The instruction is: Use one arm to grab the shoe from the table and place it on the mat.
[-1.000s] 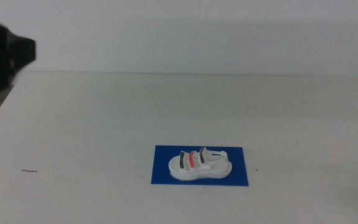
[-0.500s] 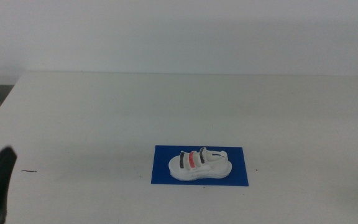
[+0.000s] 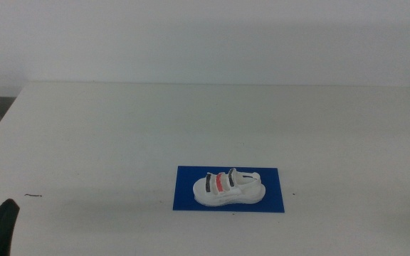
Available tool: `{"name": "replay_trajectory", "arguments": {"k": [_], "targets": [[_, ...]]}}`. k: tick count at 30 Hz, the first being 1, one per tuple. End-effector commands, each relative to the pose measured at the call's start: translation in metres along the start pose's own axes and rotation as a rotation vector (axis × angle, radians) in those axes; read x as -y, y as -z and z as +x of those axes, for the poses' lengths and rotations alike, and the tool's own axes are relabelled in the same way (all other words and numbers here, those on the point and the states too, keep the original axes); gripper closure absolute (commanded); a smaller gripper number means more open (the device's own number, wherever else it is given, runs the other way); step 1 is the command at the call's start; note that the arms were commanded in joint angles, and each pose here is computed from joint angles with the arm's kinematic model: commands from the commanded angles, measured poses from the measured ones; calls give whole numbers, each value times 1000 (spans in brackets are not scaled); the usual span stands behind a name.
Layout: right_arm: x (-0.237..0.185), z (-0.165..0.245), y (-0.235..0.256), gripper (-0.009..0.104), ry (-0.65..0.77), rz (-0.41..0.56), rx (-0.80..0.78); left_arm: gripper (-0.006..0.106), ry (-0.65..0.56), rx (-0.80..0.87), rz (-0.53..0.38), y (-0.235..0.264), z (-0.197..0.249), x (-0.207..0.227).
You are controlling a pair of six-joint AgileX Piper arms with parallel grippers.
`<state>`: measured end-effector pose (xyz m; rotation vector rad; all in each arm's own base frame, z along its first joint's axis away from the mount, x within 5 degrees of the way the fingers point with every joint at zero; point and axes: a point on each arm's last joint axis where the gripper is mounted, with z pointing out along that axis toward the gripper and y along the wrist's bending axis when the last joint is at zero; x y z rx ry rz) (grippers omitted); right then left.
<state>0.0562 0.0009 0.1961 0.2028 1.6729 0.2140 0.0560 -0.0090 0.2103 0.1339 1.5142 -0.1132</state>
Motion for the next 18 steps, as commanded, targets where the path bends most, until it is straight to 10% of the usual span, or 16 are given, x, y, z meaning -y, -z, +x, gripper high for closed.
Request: {"name": "replay_trajectory", "arguments": {"k": [1,18], "targets": [[0,0,0,16,11,-3,10,7,-5,5,-4,0,0,0],[0,0,0,16,11,-3,10,7,3,3,-189,1,0,-11]]}}
